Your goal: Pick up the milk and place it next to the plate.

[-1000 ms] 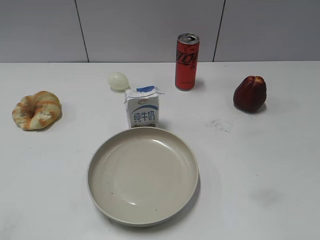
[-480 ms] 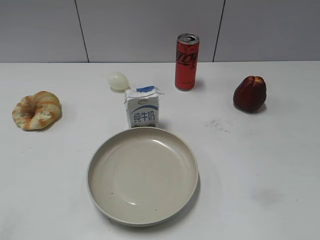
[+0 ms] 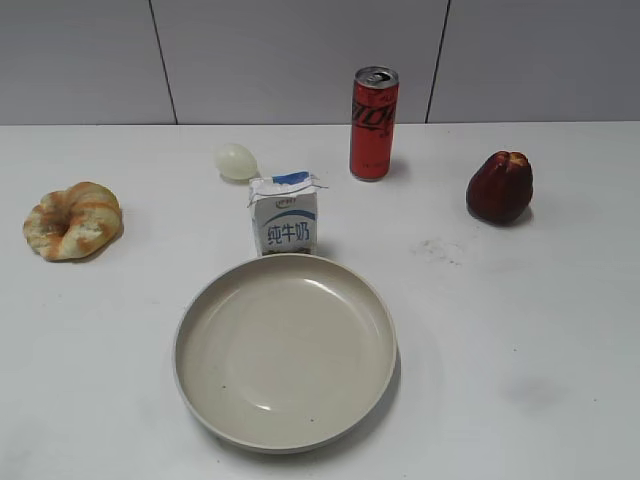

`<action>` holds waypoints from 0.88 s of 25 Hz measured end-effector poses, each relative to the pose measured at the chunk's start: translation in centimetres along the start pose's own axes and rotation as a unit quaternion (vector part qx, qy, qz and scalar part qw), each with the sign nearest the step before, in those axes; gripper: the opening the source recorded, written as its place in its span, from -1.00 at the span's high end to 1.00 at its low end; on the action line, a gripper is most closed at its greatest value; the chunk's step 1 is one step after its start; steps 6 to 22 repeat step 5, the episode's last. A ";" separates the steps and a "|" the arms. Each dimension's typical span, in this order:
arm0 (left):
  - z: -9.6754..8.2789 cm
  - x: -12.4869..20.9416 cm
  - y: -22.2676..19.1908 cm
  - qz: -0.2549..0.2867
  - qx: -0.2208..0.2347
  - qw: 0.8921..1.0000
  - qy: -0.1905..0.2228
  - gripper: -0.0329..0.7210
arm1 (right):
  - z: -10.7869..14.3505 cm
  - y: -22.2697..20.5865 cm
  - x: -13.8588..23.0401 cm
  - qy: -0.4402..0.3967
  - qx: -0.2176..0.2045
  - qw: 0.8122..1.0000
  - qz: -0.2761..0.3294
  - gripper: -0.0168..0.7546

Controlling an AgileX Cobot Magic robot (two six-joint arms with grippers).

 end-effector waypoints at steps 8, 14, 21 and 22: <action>-0.2 0.4 1.0 -0.038 -0.006 0.999 -0.003 -0.32 | 0.0 0.0 0.0 0.000 0.000 1.000 0.000 -0.23; -0.2 0.4 1.0 -0.038 -0.006 0.999 -0.003 -0.32 | 0.0 0.0 0.0 0.000 0.000 1.000 0.000 -0.23; -0.2 0.4 1.0 -0.038 -0.006 0.999 -0.003 -0.32 | 0.0 0.0 0.0 0.000 0.000 1.000 0.000 -0.23; -0.2 0.4 1.0 -0.038 -0.006 0.999 -0.003 -0.32 | 0.0 0.0 0.0 0.000 0.000 1.000 0.000 -0.23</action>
Point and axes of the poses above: a point on each arm's last joint axis where the gripper is mounted, y pointing back along that axis away from the gripper, z along the wrist's bending axis when the last joint is at zero, x = y × z, the point moved 3 cm from there along -y, pointing out along that axis toward the gripper, and after that the axes turned 7 degrees about -y, right-handed, at the moved point
